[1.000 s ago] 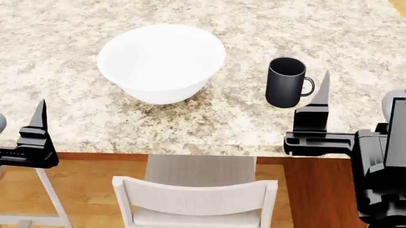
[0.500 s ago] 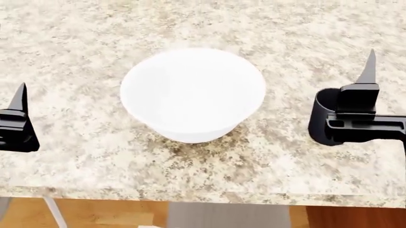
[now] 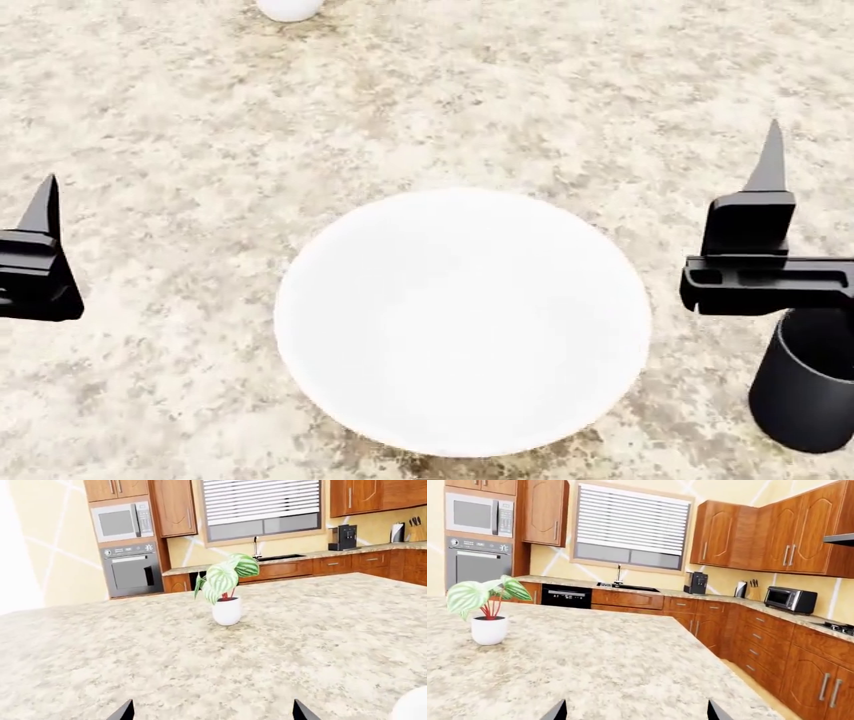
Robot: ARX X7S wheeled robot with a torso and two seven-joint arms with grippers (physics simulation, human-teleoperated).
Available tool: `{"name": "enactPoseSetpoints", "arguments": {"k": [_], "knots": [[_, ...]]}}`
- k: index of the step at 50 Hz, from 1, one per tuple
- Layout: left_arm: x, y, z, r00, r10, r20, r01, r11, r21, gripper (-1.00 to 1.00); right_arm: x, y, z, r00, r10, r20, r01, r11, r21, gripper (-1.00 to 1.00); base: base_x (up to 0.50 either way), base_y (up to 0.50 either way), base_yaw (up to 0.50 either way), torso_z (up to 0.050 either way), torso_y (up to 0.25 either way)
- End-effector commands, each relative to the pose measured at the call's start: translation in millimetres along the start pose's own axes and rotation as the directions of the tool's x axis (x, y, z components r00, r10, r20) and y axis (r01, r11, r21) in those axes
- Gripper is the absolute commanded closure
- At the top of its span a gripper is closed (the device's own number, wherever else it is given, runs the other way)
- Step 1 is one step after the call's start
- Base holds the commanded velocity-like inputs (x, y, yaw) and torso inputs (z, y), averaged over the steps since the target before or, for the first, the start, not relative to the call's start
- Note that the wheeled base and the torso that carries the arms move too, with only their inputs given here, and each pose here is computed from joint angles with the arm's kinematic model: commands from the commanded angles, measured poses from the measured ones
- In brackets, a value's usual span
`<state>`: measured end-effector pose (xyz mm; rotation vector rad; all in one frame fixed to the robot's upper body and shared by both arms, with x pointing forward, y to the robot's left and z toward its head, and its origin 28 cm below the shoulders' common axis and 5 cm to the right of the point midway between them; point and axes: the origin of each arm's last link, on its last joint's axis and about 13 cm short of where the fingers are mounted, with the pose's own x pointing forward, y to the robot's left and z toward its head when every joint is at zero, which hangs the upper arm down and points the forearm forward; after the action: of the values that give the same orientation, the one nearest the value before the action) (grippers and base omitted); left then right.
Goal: Place the cup inside the bowl on the dining table and move the bowl to any counter.
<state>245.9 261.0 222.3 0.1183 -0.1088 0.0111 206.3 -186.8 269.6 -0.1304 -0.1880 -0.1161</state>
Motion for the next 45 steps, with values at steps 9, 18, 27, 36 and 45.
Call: {"name": "enactPoseSetpoints", "arguments": {"k": [9,18,27,36,45], "knots": [[1.8,-4.9,-1.6,1.0,-0.012,0.001,0.012,1.0,-0.006,-1.0,-2.4,-2.5,-0.8,0.999,-0.005,-0.037,0.005,1.0,0.023,-1.0,0.28,0.0,0.0,0.0,0.002],[0.2,-2.2,-5.6,1.0,-0.01,-0.006,0.01,1.0,-0.009,-1.0,-22.3,-2.5,-6.0,0.981,-0.011,-0.195,0.01,1.0,-0.007,-1.0,0.0,0.0,0.0,0.0,0.0],[1.2,-2.7,-8.7,1.0,-0.009,-0.014,0.009,1.0,-0.014,-1.0,-31.4,-8.9,-19.0,0.945,-0.096,-0.312,0.102,0.995,0.001,-1.0,0.0,0.0,0.0,0.0,0.0],[0.9,-1.4,-8.1,1.0,-0.004,-0.014,0.004,1.0,-0.016,-1.0,-30.2,-13.7,-29.3,0.928,-0.113,-0.355,0.118,0.993,-0.008,-1.0,0.0,0.0,0.0,0.0,0.0],[0.2,-1.7,-7.1,1.0,-0.002,-0.012,0.002,1.0,-0.019,-1.0,-19.3,-15.1,-35.8,0.912,-0.076,-0.402,0.086,0.996,0.005,-1.0,0.0,0.0,0.0,0.0,0.0]]}}
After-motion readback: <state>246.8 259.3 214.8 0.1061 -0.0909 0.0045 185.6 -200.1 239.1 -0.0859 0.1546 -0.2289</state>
